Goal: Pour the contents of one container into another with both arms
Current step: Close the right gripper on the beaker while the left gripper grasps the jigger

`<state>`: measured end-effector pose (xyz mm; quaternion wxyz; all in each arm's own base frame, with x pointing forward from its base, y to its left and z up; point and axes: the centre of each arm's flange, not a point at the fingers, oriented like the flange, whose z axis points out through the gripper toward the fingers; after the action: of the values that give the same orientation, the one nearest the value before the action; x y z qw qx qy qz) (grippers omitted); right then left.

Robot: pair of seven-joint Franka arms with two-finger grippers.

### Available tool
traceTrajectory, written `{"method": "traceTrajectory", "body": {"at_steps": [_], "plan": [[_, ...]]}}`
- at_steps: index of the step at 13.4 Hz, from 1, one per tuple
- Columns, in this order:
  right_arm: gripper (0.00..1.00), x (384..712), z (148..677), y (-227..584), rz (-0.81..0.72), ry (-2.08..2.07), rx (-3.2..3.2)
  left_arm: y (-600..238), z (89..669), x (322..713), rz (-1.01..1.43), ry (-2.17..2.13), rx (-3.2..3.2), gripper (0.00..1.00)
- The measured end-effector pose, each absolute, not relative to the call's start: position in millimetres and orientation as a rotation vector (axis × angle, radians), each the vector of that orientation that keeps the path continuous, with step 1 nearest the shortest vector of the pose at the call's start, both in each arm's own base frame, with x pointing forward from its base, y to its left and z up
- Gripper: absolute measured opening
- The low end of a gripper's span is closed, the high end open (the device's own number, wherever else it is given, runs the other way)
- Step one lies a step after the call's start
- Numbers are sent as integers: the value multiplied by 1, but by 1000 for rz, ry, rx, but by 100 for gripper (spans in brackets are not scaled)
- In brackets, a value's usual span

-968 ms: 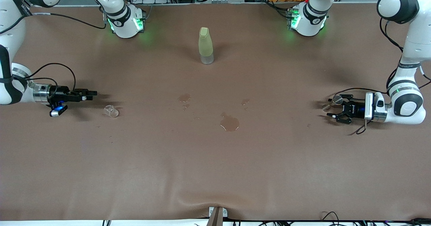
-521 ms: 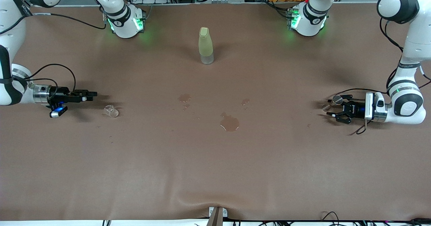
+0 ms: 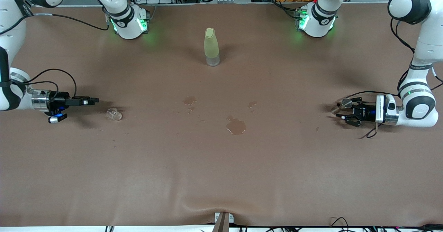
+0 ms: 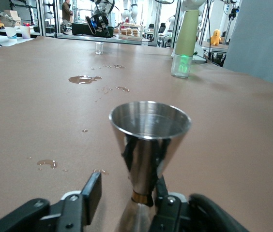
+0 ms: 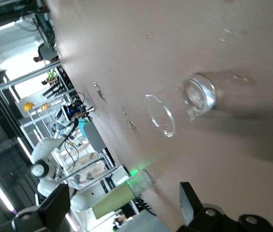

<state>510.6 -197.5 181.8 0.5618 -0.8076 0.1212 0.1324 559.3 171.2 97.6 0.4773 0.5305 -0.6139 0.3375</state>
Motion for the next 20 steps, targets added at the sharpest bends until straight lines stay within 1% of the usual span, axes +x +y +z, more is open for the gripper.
{"method": "traceTrajectory", "body": {"at_steps": [4,6,7,11,14,17,20], "plan": [[100,521,191,-200,32,-119,-1921,171,98,560,825,-1501,1295,46],[100,524,194,-201,-127,-349,-1901,171,100,562,830,-1502,1294,26],[100,525,195,-201,-212,-471,-1880,170,102,564,836,-1507,1294,22],[100,526,195,-201,-570,-977,-1718,169,111,570,840,-1530,1293,21],[100,525,195,-202,-777,-1265,-1571,167,126,579,849,-1562,1285,21],[100,526,194,-203,-937,-1457,-1444,146,154,596,863,-1602,1256,21],[100,520,178,-205,-1033,-1505,-1365,101,180,617,923,-1613,1202,21]]}}
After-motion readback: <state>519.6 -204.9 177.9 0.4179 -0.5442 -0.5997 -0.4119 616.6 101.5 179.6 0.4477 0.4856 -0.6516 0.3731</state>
